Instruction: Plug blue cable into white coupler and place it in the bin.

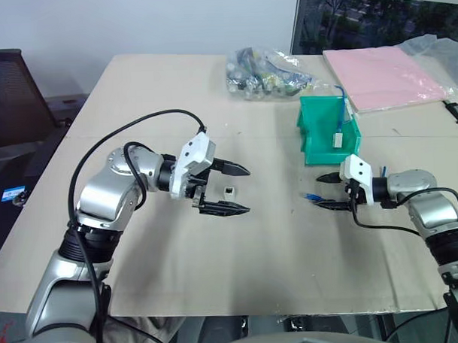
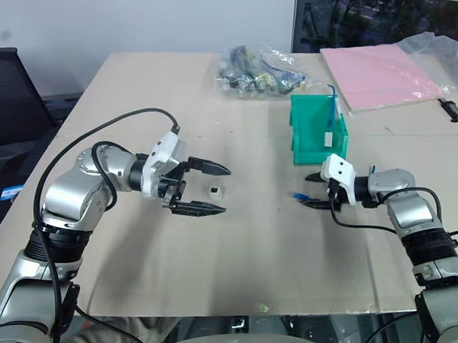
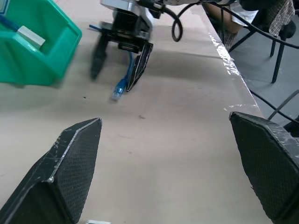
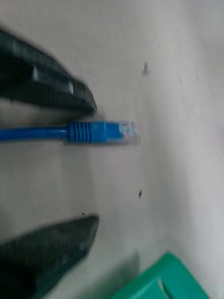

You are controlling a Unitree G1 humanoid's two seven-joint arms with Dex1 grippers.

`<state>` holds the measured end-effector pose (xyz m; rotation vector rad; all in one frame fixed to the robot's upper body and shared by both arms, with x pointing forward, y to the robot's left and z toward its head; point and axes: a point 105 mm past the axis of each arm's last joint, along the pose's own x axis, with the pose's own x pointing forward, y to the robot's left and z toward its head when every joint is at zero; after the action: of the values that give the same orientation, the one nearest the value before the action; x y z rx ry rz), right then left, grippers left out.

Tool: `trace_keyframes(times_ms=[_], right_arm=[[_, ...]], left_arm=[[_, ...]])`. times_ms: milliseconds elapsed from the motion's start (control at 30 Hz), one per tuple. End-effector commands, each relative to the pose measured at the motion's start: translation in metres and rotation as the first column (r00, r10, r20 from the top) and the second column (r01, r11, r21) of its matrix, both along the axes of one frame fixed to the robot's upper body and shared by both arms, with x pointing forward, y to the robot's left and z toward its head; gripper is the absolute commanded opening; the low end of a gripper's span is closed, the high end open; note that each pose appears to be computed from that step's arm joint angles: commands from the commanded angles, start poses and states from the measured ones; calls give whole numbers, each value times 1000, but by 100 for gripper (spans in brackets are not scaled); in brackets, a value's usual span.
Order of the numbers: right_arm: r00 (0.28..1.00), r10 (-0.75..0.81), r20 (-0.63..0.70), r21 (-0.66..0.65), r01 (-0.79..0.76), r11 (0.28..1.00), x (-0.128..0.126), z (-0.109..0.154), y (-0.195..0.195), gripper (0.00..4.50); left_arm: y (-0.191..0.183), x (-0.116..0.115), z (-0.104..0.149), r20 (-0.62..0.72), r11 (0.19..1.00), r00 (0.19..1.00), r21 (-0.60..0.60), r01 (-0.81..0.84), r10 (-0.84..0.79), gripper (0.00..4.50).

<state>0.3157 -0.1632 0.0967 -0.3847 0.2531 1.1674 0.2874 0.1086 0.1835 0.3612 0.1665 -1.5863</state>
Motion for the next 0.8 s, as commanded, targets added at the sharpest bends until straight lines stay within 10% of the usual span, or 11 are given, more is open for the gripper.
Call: trace_keyframes(times_ms=[33,200,467,800], right_arm=[[996,-34,85,86,27,996,-11,29,-8,446],[980,-183,82,189,165,968,-44,30,-25,446],[926,-377,36,187,364,912,-82,9,-44,446],[902,-429,41,203,413,888,-85,10,-45,446]], left_arm=[[-11,15,8,60,1000,998,-3,11,-11,450],[-31,40,-2,52,1000,999,6,15,-16,450],[-111,-21,-68,47,988,987,2,152,-152,450],[-109,10,-69,112,999,993,-28,37,-33,450]])
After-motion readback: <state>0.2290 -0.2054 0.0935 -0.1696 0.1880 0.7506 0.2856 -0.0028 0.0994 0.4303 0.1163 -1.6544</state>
